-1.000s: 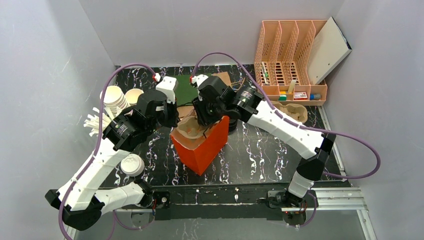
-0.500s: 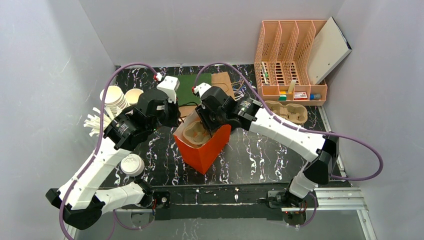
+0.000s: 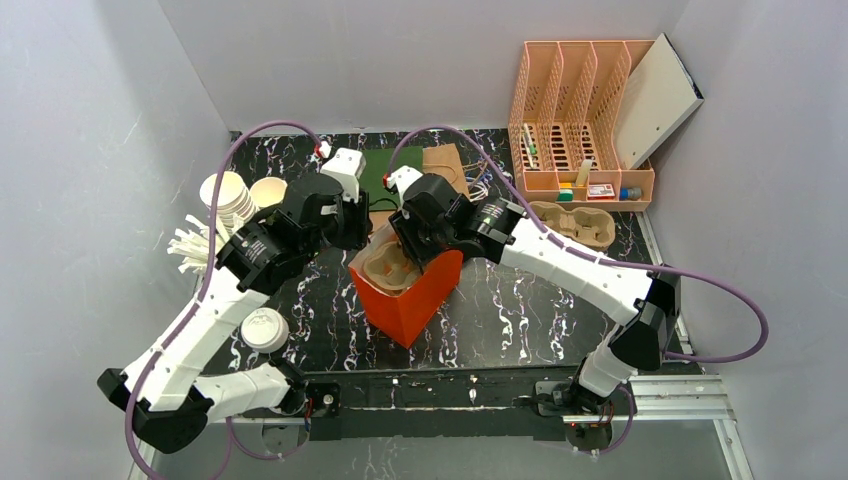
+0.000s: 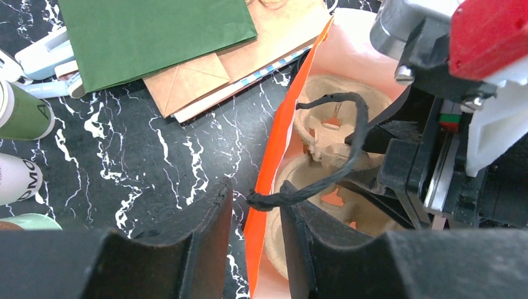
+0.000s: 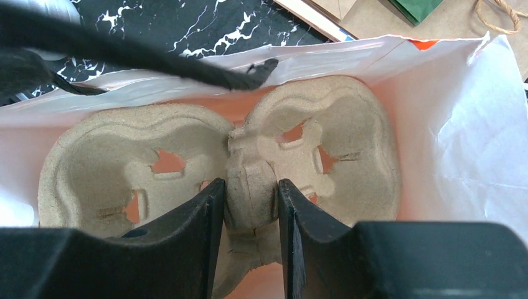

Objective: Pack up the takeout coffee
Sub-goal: Place the cup tray in the takeout bag.

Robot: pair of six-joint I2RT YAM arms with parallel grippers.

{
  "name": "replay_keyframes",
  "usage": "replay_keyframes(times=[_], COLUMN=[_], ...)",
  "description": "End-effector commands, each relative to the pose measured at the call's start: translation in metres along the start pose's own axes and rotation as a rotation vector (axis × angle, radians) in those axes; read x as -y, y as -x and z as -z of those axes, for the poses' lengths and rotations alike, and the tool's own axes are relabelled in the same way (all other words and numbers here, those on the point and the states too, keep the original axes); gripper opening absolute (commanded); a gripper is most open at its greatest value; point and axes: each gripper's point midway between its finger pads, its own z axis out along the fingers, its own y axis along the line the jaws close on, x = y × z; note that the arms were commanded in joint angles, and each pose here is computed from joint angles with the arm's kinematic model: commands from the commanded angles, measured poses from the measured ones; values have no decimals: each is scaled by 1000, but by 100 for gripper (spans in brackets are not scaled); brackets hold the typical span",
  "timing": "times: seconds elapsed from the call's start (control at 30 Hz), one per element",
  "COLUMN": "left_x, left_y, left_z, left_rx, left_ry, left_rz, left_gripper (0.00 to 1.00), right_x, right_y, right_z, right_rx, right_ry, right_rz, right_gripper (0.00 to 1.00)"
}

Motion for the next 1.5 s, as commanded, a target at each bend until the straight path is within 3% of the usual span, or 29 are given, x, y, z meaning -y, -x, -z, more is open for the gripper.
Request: replay_keyframes(times=[0.0,0.13,0.37,0.5,0.57,0.7,0.8,1.07,1.47], left_x=[5,8,12,12,12,13,13,-2,0], left_y=[14,16,14,14,14,18,22,20,18], left_z=[0,-3,-8,-14,-16,-18,-18,-22,-29], left_rx=[31,36,24,20,25,36,43,12,-5], left_ry=[-19,-26,-42,-37,-35,-31,-26,78,62], left_rz=[2,9,8,1,0,9,18,41,76], left_gripper=[33,35,47,48,41,14,1,0,0], right_x=[-5,-6,-10,-9,-8,-7,-7,-6,-10], right_y=[15,16,19,18,16,11,8,0,-12], right_z=[13,15,18,19,17,12,10,5,1], right_rx=[68,61,54,55,54,35,26,13,-42], right_ry=[32,37,51,47,42,37,35,37,66], right_rz=[7,7,-6,-8,-8,-8,-12,1,44], right_gripper=[43,43,43,43,43,44,44,44,42])
